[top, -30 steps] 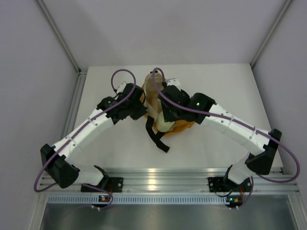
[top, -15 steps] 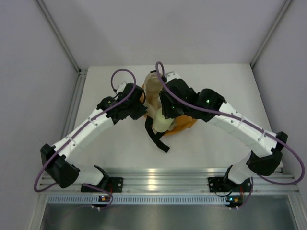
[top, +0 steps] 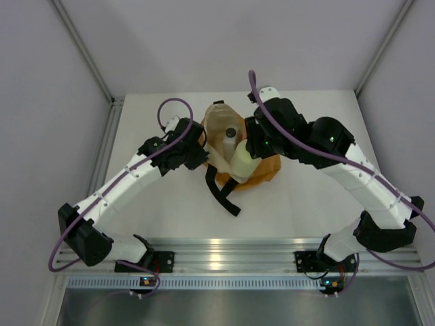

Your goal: Take the personal care products out of the canvas bag

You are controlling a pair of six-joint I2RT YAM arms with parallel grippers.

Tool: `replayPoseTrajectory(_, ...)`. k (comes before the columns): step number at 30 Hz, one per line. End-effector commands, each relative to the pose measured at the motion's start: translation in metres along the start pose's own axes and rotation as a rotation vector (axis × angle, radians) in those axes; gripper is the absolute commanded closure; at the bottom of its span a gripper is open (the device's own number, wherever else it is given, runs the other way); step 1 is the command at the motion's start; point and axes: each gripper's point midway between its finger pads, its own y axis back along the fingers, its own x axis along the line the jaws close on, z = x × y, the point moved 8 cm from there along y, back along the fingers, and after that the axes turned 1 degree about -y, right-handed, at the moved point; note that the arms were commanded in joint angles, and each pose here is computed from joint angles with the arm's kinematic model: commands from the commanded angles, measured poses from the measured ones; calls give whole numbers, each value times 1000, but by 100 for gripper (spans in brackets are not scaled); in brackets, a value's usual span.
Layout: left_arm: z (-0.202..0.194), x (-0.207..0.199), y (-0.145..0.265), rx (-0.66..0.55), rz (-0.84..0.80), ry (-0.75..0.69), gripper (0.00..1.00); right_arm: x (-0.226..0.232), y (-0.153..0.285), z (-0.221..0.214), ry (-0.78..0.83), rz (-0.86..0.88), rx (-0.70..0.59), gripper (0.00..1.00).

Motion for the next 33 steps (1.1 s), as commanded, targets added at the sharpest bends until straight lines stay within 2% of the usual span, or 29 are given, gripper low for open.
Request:
replayPoseTrajectory(1,6,-11,8,-24,-51,27,100,-30,33,27,-54,-84,-158,100)
replayPoseTrajectory(17,8,-10,11,-39,-55,29,100,-127,54,30,-160,-357,-163,100)
replayPoseTrajectory(22,9,-10,12,-42,-55,30,100,-135,72,39,-193,-347,-221,100)
replayPoseTrajectory(26,8,-10,11,-35,-55,32,100,-144,77,43,-189,-384,-217,100)
replayPoseTrajectory(33,6,-7,7,-34,-40,29,100,-140,93,65,-236,-303,-318,100)
